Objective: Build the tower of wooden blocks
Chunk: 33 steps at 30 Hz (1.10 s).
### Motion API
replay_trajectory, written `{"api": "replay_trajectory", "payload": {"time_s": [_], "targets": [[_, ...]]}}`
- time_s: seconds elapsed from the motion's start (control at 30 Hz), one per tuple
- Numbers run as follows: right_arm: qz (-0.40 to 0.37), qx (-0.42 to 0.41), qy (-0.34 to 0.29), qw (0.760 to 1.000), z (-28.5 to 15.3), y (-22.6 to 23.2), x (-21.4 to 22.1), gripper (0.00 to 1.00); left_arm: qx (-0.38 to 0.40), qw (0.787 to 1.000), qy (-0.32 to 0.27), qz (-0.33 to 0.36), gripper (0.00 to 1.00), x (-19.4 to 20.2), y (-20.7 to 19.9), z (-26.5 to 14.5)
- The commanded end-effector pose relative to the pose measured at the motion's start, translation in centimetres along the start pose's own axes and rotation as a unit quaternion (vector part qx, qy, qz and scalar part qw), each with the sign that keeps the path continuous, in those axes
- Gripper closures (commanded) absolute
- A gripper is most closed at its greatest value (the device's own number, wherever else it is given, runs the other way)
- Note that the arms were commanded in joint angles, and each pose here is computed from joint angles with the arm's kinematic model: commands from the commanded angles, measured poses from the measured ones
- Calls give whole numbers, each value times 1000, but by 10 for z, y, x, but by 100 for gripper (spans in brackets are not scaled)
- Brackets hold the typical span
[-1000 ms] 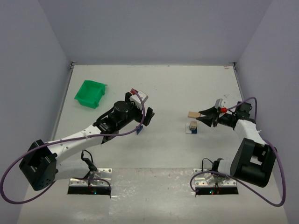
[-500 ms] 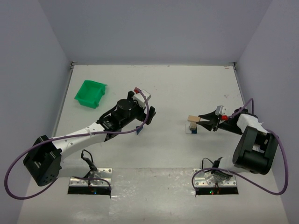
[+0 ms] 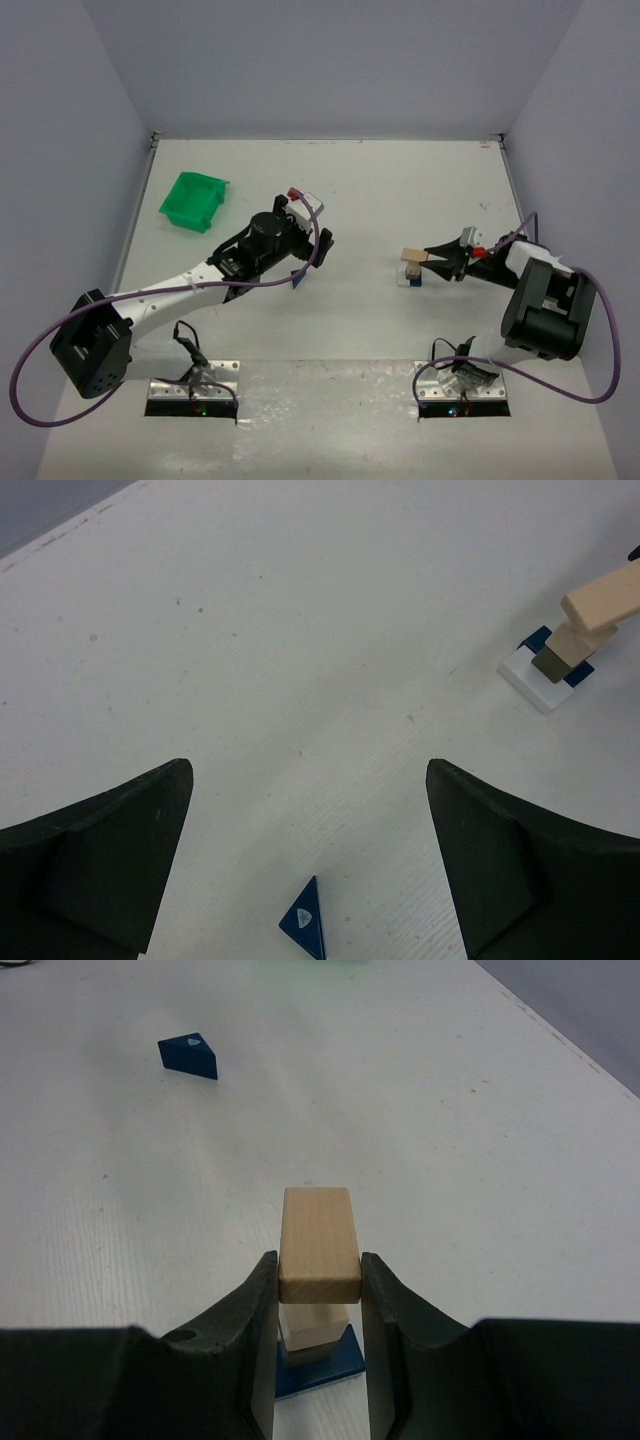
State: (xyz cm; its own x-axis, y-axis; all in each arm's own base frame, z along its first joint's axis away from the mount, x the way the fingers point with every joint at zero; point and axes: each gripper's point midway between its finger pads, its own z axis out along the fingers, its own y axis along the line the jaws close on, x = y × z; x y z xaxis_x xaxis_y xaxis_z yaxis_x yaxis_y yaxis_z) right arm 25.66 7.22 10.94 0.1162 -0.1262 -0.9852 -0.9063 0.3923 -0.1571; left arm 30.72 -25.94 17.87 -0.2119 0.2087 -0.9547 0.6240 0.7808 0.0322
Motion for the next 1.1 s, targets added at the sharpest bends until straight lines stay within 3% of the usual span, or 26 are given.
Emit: {"api": "replay_trajectory", "payload": {"time_s": [0.0, 0.3, 1.07], "targets": [[-15, 2, -10, 1000, 1, -10, -7, 91, 2, 999, -44, 6, 0, -34, -1, 2], [-10, -13, 40, 999, -3, -10, 16, 87, 1, 999, -43, 9, 0, -35, -1, 2], [-12, -26, 49, 998, -2, -9, 22, 79, 10, 999, -38, 17, 0, -35, -4, 7]]}}
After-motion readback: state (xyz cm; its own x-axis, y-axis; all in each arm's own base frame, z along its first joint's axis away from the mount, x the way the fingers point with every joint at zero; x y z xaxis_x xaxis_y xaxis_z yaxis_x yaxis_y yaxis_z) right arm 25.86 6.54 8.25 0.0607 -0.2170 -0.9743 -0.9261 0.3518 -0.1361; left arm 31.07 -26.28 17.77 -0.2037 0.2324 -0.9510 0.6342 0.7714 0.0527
